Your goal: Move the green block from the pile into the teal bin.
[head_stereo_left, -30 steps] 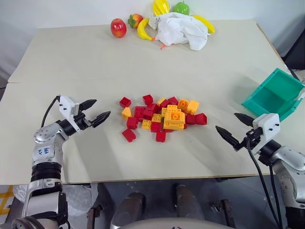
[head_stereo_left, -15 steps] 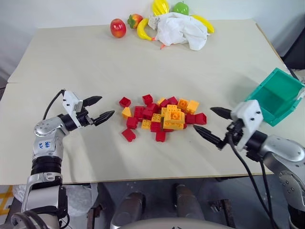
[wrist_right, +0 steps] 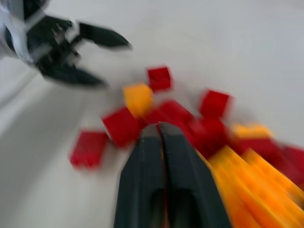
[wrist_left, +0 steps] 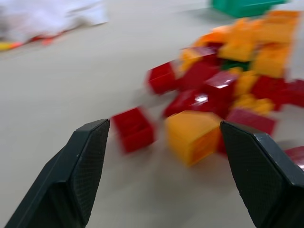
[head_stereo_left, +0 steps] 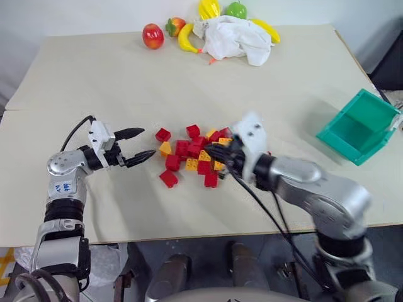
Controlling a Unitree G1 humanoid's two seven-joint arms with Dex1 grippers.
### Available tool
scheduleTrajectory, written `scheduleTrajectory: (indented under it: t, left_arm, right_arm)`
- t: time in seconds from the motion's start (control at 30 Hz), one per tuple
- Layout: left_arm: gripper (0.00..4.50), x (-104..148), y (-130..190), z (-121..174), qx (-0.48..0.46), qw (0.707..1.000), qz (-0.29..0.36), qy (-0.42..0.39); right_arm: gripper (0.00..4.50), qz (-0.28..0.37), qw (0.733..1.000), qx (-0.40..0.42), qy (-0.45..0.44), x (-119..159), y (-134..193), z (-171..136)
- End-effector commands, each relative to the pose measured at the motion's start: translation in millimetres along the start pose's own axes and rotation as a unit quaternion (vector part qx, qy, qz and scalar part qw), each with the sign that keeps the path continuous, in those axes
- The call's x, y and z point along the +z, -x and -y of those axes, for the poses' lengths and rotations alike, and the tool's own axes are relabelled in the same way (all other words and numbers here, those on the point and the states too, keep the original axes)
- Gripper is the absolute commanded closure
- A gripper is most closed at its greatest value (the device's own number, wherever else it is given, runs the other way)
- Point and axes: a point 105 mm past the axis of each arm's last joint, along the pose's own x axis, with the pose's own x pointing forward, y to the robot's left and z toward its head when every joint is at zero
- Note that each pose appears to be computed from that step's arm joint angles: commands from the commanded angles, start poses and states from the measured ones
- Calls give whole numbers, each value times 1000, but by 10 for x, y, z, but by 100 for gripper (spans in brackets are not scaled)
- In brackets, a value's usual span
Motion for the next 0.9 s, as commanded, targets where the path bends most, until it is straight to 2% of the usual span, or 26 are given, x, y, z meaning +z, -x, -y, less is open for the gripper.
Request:
scheduleTrajectory:
  t: [0.03, 0.1, 0.23, 0.4, 0.6, 0.9]
  left_arm:
    - [41, 73, 63, -7, -32, 999, -13, 33]
    - [3, 73, 74, -22, -25, 999, -17, 28]
    - [3, 82, 83, 4, -26, 999, -16, 10]
    - [3, 159, 95, 64, -34, 999, 11, -40]
    - [3, 177, 84, 104, -44, 998, 14, -46]
    - [3, 196, 34, 114, -52, 997, 26, -46]
  right_arm:
    - [448, 4, 1000, -15, 10, 44, -152, 39]
    - [450, 4, 1000, -4, 16, 60, -279, -3]
    - [450, -3, 1000, -3, 18, 44, -417, -24]
    - [450, -47, 998, -32, -10, -160, -513, 81]
    - [450, -68, 991, -111, -13, -315, -264, 501]
    - [450, -87, 980, -181, 17, -302, 236, 992]
